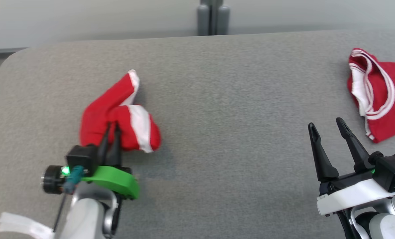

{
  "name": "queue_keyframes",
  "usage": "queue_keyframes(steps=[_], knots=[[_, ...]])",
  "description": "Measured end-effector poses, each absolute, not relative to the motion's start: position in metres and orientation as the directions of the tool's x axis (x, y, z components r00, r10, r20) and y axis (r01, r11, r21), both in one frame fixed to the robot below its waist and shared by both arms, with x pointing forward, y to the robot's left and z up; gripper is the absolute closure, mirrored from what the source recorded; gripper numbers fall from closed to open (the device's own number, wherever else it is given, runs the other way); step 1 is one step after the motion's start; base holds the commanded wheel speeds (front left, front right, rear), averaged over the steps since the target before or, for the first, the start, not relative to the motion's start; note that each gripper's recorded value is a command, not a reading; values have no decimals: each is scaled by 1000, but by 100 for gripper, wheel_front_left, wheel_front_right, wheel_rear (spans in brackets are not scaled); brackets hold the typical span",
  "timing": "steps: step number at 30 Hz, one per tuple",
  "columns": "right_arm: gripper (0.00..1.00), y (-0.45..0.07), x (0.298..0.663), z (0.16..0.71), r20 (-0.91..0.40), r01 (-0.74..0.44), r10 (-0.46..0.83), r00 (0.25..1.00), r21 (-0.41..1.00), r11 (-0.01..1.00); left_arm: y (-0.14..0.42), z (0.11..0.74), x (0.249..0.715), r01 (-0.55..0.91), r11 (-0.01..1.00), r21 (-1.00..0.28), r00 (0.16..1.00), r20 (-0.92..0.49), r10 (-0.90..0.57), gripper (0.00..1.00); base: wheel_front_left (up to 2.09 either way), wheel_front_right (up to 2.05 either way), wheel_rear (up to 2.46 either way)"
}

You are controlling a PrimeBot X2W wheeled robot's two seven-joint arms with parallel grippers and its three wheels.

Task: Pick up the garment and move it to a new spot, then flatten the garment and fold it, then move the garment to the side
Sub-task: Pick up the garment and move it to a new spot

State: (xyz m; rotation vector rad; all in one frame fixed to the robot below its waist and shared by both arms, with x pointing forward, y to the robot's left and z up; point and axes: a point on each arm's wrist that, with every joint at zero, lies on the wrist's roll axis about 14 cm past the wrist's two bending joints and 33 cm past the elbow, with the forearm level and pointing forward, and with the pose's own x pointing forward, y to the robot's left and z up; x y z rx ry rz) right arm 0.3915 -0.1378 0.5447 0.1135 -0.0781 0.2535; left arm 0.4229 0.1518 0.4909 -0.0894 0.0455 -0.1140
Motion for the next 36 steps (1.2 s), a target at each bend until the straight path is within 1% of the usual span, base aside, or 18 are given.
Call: queue_keyframes(steps=[2, 5, 7, 12, 13, 14, 15, 18, 20, 25, 28, 31, 36], knots=[[0, -147, 387, 546, 97, -227, 217, 971, 102, 969, 119, 488, 424, 201, 974, -108, 977, -54, -208, 100, 0, 0, 0], [0, -162, 382, 545, 97, -175, 164, 982, 110, 978, 67, 481, 423, 345, 930, -125, 931, -82, -356, 100, 0, 0, 0], [0, -175, 378, 544, 97, -132, 121, 988, 114, 985, 31, 473, 419, 446, 885, -131, 881, -110, -460, 100, 0, 0, 0], [0, -202, 370, 532, 70, -35, 27, 997, 121, 992, -32, 431, 394, 609, 772, -185, 737, -229, -636, 100, 0, 0, 0], [0, -207, 368, 529, 61, -19, 11, 998, 120, 993, -40, 426, 391, 628, 754, -193, 716, -236, -657, 84, 0, 0, 0], [0, -211, 367, 526, 51, -4, -2, 999, 119, 993, -48, 425, 389, 646, 736, -203, 699, -229, -677, 50, 0, 0, 0], [0, -214, 367, 523, 44, 7, -13, 999, 118, 993, -54, 426, 390, 657, 724, -210, 691, -217, -690, 0, 0, 0, 0], [0, -223, 366, 515, 20, 41, -44, 999, 113, 993, -70, 431, 391, 687, 691, -226, 670, -169, -722, 0, 0, 0, 0], [0, -223, 367, 512, 13, 42, -44, 999, 110, 993, -73, 439, 394, 689, 688, -228, 678, -131, -723, 0, 0, 0, 0], [0, -220, 370, 514, 18, 26, -28, 999, 102, 994, -59, 473, 413, 639, 740, -207, 756, -7, -655, 0, 0, 0, 0], [0, -215, 372, 517, 23, 4, -7, 1000, 101, 995, -27, 491, 428, 557, 811, -178, 829, 47, -558, 0, 0, 0, 0], [0, -206, 374, 521, 30, -27, 24, 999, 105, 994, 16, 498, 436, 444, 882, -158, 896, 61, -440, 0, 0, 0, 0], [0, -188, 377, 526, 42, -85, 81, 996, 113, 990, 90, 502, 433, 253, 959, -128, 967, 57, -248, 0, 0, 0, 0]])
